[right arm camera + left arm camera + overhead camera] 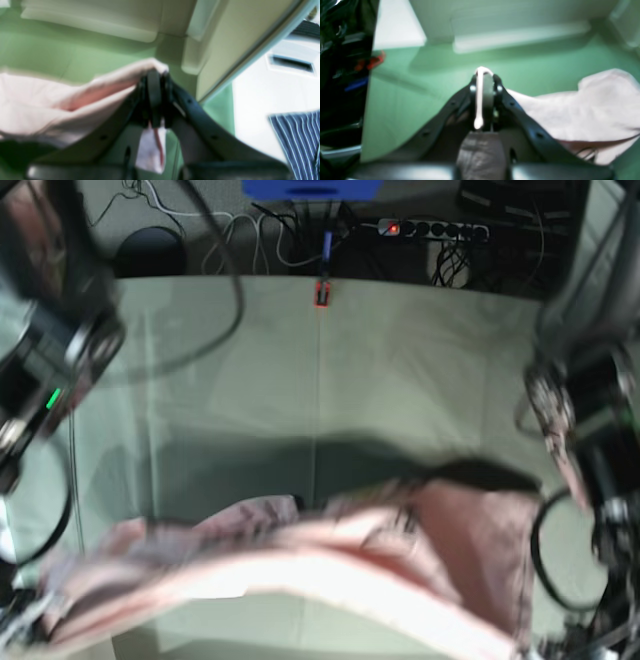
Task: Layout the t-shirt on the table in an organized manner, then fold the t-shirt properly
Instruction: 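Lift the t-shirt high with both grippers and lay it flat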
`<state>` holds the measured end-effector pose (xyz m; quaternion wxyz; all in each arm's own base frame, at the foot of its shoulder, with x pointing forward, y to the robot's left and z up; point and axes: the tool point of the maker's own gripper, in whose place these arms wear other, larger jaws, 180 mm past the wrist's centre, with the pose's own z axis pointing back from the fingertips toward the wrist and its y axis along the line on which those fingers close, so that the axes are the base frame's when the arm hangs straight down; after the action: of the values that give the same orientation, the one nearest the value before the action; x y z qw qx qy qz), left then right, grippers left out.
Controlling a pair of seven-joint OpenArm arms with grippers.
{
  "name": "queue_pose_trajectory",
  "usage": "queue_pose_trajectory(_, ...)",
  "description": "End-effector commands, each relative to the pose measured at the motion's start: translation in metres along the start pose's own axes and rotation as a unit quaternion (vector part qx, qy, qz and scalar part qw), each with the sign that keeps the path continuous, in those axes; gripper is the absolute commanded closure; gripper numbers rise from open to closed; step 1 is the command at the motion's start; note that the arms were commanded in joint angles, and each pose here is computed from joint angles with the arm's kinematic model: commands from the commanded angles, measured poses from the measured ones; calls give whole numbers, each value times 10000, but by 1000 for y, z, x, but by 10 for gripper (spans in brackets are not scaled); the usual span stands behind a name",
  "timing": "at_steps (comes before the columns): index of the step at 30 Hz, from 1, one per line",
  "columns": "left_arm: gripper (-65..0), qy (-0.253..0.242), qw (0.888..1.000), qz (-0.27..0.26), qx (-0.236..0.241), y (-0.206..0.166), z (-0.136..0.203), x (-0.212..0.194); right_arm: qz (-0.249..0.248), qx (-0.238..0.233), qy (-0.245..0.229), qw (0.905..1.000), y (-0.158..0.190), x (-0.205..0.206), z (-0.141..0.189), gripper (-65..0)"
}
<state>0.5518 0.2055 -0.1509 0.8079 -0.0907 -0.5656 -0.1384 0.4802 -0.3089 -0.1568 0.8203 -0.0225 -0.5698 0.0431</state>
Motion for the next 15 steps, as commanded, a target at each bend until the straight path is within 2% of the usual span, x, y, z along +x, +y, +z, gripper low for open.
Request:
queue_pose_trajectory(1,-4,-664,9977,-64,-75,-1,3,54,-22,-96,-637,9979,-15,52,7,0)
queue_pose_trajectory(5,-4,-1370,9905,86,-68,-1,-2,121,-253,-69,-1335,9907,-42,127,10,0)
queue_pose_trajectory(9,-4,-1917,9813,-46,-178,-10,8,182,-436,-23,-1754,9835,-60,181,22,0)
queue_pose_trajectory(12,-4,-2132,9768,-110,-177,-11,18,207,-438,-84,-1956,9797,-69,202,34,0)
queue_pose_trajectory(15,-4,-2132,9769,-108,-138,-7,20,207,-433,-113,-2035,9781,-72,209,39,0)
